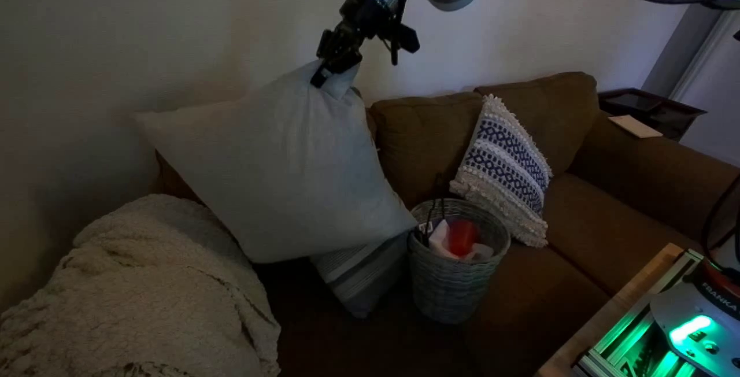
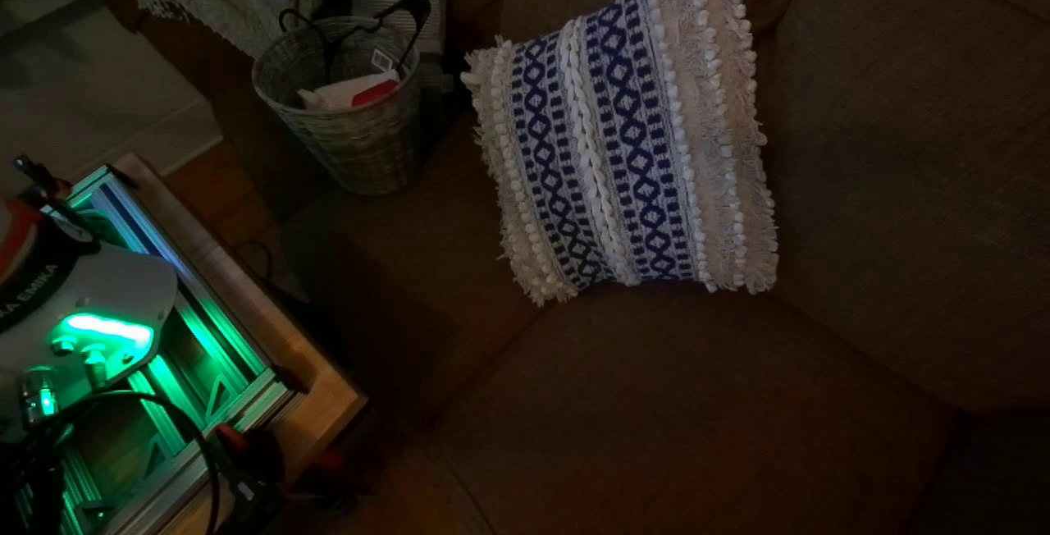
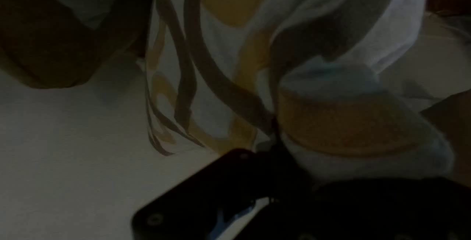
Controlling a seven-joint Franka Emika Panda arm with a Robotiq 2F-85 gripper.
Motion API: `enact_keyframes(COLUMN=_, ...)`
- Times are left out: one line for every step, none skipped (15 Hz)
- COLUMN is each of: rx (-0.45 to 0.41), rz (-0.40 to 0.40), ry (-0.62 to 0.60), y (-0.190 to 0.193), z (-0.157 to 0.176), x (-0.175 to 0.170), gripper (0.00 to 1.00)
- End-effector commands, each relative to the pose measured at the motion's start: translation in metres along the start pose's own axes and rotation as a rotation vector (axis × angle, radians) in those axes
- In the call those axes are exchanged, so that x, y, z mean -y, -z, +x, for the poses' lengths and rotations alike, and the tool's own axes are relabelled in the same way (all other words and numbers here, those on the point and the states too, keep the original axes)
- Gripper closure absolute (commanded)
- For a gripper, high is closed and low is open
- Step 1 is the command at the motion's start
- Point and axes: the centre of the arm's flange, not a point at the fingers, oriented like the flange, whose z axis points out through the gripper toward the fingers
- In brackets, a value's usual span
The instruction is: Move the white and brown pillow next to the white and blue pillow
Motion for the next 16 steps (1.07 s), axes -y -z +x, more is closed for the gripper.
enact_keyframes(rx=0.018, rz=-0.182, ry=-0.07, y=0.09, z=0.025, x=-0.008, gripper=0.97)
enact_keyframes(rx=0.028, rz=-0.222, ry=-0.097, y=0.112, z=0.024, x=-0.01, gripper=0.97)
enact_keyframes(rx=0.041, rz=-0.261, ry=-0.126, y=0.133, z=0.022, x=-0.01, gripper=0.97)
enact_keyframes(rx=0.05, rz=-0.299, ry=-0.159, y=0.154, z=0.018, x=-0.011, gripper=0.97)
enact_keyframes(rx=0.061, rz=-0.338, ry=-0.19, y=0.175, z=0.014, x=-0.011, gripper=0.97)
enact_keyframes(rx=0.071, rz=-0.373, ry=-0.223, y=0.195, z=0.007, x=-0.007, gripper=0.97)
enact_keyframes(rx=0.085, rz=-0.407, ry=-0.256, y=0.214, z=0.001, x=-0.005, gripper=0.97)
enact_keyframes(rx=0.1, rz=-0.439, ry=-0.29, y=0.233, z=-0.006, x=-0.002, gripper=0.98)
enact_keyframes(rx=0.115, rz=-0.47, ry=-0.326, y=0.252, z=-0.013, x=0.002, gripper=0.98)
enact_keyframes(rx=0.132, rz=-0.499, ry=-0.361, y=0.272, z=-0.018, x=0.004, gripper=0.98)
enact_keyframes(rx=0.15, rz=-0.527, ry=-0.401, y=0.29, z=-0.029, x=0.012, gripper=0.98)
enact_keyframes(rx=0.17, rz=-0.556, ry=-0.44, y=0.31, z=-0.038, x=0.017, gripper=0.98)
enact_keyframes(rx=0.186, rz=-0.586, ry=-0.479, y=0.329, z=-0.044, x=0.023, gripper=0.98)
enact_keyframes(rx=0.206, rz=-0.613, ry=-0.521, y=0.35, z=-0.058, x=0.029, gripper=0.98)
enact_keyframes(rx=0.226, rz=-0.644, ry=-0.563, y=0.371, z=-0.07, x=0.034, gripper=0.98)
enact_keyframes(rx=0.247, rz=-0.671, ry=-0.605, y=0.389, z=-0.081, x=0.041, gripper=0.98)
